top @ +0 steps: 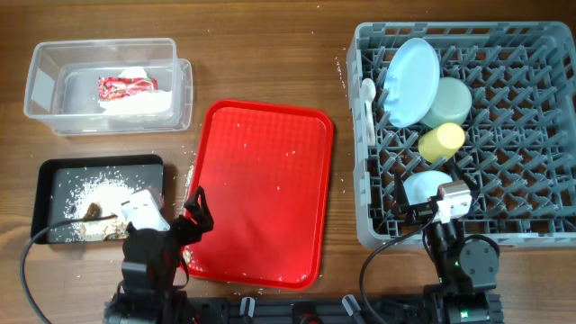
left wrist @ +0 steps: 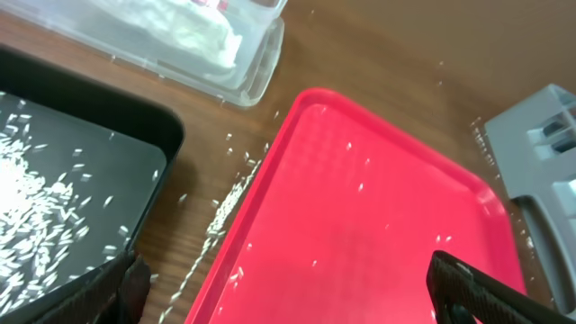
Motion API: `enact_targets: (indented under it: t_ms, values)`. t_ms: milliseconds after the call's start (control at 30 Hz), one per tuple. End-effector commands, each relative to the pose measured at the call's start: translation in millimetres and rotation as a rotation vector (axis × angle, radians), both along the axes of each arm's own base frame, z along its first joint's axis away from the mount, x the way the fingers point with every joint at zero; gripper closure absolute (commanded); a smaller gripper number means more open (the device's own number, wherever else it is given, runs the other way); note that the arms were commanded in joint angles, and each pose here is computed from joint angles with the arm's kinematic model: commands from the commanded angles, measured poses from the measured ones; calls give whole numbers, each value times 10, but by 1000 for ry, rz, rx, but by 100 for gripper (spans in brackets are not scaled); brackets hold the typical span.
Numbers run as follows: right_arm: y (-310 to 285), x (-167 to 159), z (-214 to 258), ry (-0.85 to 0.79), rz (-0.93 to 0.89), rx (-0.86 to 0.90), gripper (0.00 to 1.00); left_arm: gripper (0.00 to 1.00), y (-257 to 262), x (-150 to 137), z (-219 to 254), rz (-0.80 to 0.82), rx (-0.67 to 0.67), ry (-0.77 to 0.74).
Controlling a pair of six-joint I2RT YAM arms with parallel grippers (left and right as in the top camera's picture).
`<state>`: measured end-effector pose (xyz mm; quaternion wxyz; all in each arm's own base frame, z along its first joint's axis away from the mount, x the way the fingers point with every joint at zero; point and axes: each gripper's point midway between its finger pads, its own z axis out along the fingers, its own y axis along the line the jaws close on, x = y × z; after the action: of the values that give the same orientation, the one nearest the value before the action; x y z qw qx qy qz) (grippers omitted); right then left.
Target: Sort waste into correct bins and load items into the dishwasher rack
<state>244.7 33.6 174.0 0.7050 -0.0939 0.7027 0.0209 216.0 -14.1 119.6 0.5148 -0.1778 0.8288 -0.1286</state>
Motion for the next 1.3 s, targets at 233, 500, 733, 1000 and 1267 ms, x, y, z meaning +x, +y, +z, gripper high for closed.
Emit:
enact_targets:
  t_ms: [233, 500, 733, 1000, 1267]
  values:
    - [-34, 1, 19, -11, -18, -12, 0, 0, -253, 262, 482, -156, 52, -414]
    - [-34, 1, 19, -11, -18, -12, 0, 0, 123, 301, 385, 6, 90, -385]
    - [-34, 1, 19, -11, -18, -12, 0, 0, 243, 299, 387, 47, 127, -383]
    - [-34, 1, 19, -11, -18, -12, 0, 0, 244, 299, 386, 47, 127, -383]
    - [-34, 1, 19, -11, -18, -12, 1, 0, 244, 299, 386, 47, 127, -383]
